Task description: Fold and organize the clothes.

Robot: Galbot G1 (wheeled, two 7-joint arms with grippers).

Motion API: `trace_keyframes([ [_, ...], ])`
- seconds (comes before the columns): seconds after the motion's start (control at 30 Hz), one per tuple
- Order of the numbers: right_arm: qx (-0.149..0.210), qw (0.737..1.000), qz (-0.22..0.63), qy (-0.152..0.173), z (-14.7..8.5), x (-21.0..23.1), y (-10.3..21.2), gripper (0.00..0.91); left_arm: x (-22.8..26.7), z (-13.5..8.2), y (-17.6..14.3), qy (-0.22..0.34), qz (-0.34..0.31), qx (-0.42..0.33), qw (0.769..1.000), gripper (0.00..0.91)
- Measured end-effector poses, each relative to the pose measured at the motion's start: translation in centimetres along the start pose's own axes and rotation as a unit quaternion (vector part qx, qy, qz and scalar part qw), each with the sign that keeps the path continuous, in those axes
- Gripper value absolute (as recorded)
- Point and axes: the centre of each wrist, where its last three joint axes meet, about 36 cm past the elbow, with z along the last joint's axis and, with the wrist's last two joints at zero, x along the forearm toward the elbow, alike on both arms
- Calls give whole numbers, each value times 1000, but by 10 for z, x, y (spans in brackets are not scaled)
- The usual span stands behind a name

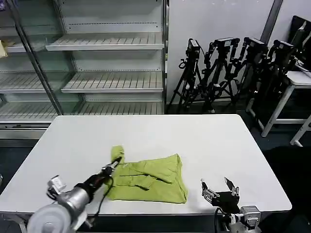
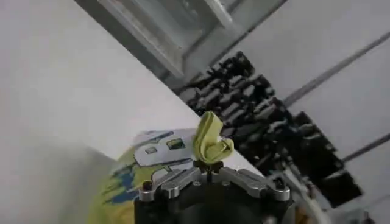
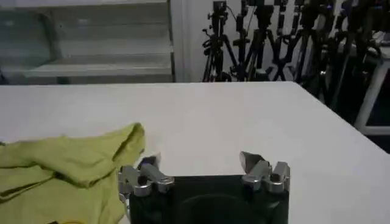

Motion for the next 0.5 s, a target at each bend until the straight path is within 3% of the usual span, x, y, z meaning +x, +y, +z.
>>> trace_keyframes([
  [0.5, -6, 1000, 1, 0, 2, -7, 1, 907, -66, 49, -20, 69, 31, -8, 997, 30],
])
